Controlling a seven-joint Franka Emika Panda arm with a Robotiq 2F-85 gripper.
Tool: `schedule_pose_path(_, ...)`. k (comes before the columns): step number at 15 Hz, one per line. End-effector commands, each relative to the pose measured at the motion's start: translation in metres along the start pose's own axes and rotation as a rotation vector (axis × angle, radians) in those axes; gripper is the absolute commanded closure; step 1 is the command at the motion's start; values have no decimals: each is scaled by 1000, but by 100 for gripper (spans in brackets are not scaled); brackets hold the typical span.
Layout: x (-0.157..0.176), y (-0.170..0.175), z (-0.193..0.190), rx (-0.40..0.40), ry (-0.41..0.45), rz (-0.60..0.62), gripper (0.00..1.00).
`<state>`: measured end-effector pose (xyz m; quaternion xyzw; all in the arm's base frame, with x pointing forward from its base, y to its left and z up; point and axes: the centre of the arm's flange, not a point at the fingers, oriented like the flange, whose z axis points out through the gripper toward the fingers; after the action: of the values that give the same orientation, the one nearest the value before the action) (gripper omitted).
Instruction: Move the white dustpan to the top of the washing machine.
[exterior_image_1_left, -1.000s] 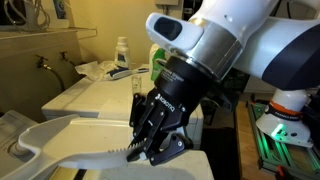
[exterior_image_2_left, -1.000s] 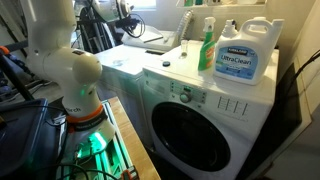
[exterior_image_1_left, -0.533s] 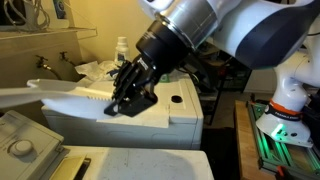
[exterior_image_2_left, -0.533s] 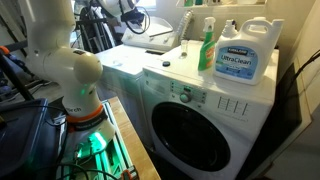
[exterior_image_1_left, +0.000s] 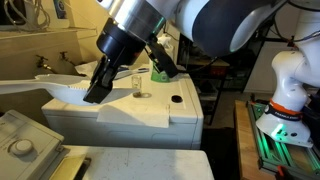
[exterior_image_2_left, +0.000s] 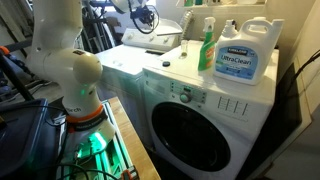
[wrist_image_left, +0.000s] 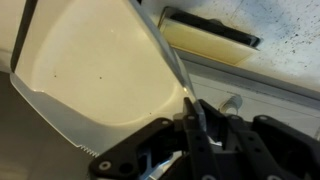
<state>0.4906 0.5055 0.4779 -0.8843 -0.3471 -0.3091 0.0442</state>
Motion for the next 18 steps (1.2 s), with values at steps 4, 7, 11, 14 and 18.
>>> schedule_pose_path(4,10,36,52,-152,-34,67,98)
schedule_pose_path(7,20,80,90,-209,-68,128,98)
schedule_pose_path(11,37,123,130,-273,-121,168,98)
schedule_pose_path(14,42,135,152,-303,-167,195,98)
schedule_pose_path(18,41,145,170,-337,-207,242,97)
